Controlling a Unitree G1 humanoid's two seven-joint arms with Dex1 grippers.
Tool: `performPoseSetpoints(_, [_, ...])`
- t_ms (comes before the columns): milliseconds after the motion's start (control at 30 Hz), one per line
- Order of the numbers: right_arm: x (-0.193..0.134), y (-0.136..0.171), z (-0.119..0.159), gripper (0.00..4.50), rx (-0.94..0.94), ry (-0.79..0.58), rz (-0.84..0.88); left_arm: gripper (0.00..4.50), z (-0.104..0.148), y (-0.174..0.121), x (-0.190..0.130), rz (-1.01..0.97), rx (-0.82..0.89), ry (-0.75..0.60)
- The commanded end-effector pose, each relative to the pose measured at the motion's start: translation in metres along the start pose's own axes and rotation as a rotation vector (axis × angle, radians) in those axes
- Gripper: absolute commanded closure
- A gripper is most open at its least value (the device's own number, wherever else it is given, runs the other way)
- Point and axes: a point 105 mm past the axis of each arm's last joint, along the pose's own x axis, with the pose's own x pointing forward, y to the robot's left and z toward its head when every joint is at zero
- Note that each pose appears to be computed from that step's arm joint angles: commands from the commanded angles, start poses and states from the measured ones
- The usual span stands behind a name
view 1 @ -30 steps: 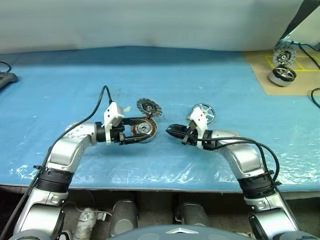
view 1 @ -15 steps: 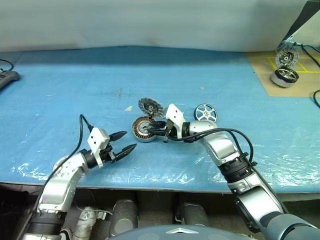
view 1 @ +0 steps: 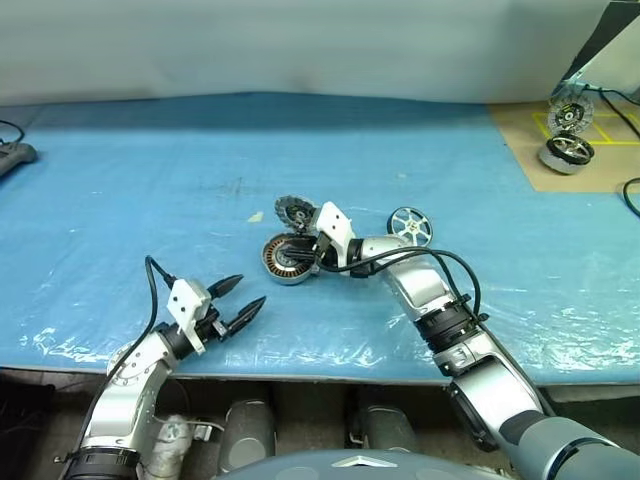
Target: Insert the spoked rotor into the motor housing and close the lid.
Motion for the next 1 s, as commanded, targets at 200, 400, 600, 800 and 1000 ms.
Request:
performPoseSetpoints(200, [0.001,-0.002,-0.002,3.94,-0.028,0.012,-0.010,1.10,-0.014,0.006,-0.001,-0.027,0.013,-0.010])
performPoseSetpoints(400, [0.002,0.000,-0.007,3.94,-0.041,0.032,-0.008,1.10,-0.021,0.012,-0.001,-0.036,0.020,-0.005])
performPoseSetpoints(600, [0.003,-0.006,-0.009,3.94,-0.034,0.035,-0.044,1.10,-0.019,0.012,0.000,-0.052,0.018,-0.003])
performPoseSetpoints(800, [0.004,-0.007,-0.007,3.94,-0.026,0.030,-0.039,1.10,-0.018,0.008,0.004,-0.057,0.021,-0.008])
performPoseSetpoints(1000, [0.008,0.000,-0.013,3.94,-0.035,0.061,-0.007,1.10,-0.012,0.004,0.011,-0.056,0.023,-0.012])
